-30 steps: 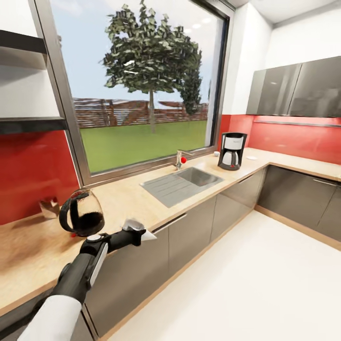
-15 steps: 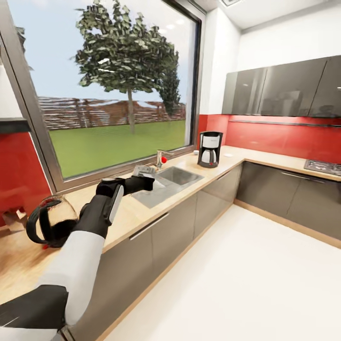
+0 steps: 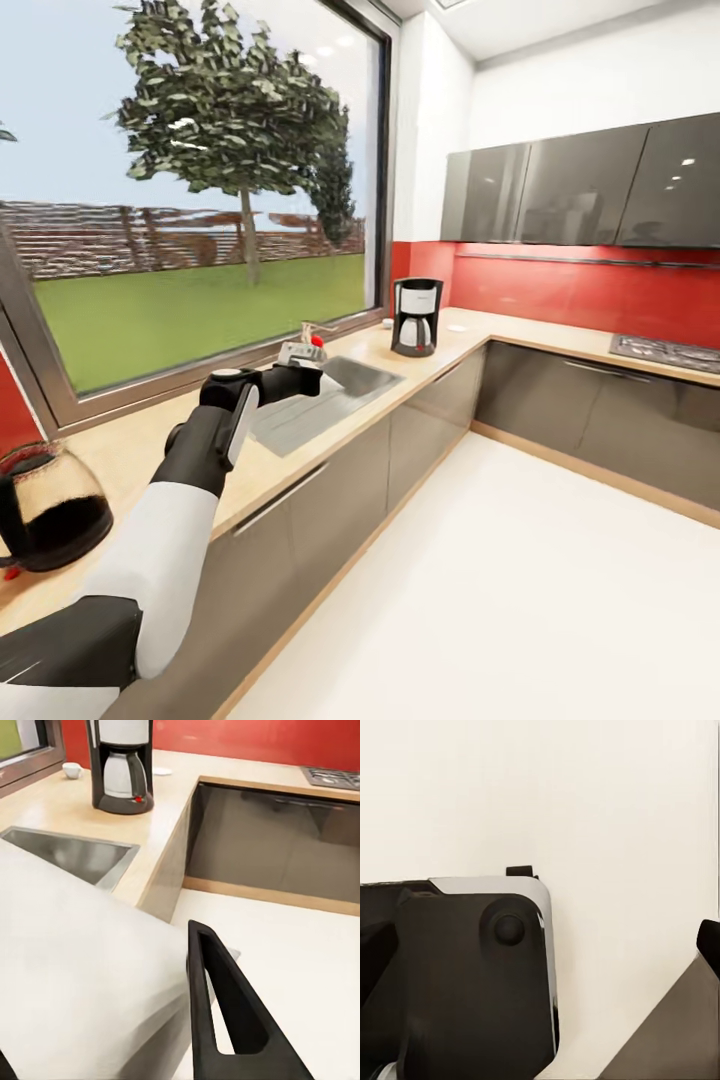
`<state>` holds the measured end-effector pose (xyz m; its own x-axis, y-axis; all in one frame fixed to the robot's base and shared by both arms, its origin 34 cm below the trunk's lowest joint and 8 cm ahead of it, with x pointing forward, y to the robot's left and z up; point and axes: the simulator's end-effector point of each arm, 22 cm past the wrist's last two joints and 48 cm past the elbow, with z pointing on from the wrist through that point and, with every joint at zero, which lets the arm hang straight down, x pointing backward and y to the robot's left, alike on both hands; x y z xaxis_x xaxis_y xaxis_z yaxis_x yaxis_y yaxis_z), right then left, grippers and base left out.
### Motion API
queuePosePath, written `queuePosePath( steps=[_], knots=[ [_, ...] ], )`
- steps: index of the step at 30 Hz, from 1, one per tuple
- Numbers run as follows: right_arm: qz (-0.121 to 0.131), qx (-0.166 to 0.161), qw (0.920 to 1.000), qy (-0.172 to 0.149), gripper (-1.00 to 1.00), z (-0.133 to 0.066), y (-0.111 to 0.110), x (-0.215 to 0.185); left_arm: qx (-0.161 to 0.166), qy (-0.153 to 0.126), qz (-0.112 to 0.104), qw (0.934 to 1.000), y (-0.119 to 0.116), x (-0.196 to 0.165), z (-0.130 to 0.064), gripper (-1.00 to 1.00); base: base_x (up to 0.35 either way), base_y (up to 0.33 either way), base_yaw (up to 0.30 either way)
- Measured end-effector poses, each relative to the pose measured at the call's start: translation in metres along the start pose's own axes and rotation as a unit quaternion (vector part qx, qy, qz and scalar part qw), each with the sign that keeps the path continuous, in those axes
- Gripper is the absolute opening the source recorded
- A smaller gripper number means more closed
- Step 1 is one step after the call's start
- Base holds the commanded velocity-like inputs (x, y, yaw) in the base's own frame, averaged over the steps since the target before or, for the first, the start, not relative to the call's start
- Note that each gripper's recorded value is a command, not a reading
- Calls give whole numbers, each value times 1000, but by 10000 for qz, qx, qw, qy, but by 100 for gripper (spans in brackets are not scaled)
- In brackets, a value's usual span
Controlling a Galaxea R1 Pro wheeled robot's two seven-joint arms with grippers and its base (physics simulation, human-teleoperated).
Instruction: Set up a coffee station on the kitchen countertop: keep the coffee maker on the countertop, move the bottle of coffee from the kitchen shelf to the counter next to the coffee maker, place a paper coffee filter on top of the coffee maker, put the saucer next to the coffee maker with the coffee cup on the saucer, and place the electric kettle next to the coffee maker.
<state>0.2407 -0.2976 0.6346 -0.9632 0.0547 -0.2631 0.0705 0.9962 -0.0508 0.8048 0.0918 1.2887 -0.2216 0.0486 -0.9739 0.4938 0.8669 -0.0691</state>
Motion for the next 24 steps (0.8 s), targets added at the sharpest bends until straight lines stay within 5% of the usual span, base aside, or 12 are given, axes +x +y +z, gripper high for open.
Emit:
queuePosePath(
  steps=[16,20,24],
  knots=[
    [32,16,10000,2,100,0,-1,0,7,60,-30,10000,0,10,1,-100,243,-193,0],
    [328,106,9994,4,100,0,-10,0,18,100,-46,9999,-1,15,2,-100,224,-212,0],
    [363,118,9993,4,100,0,-11,1,17,117,-59,9999,0,17,2,-100,230,-217,-52]
  ],
)
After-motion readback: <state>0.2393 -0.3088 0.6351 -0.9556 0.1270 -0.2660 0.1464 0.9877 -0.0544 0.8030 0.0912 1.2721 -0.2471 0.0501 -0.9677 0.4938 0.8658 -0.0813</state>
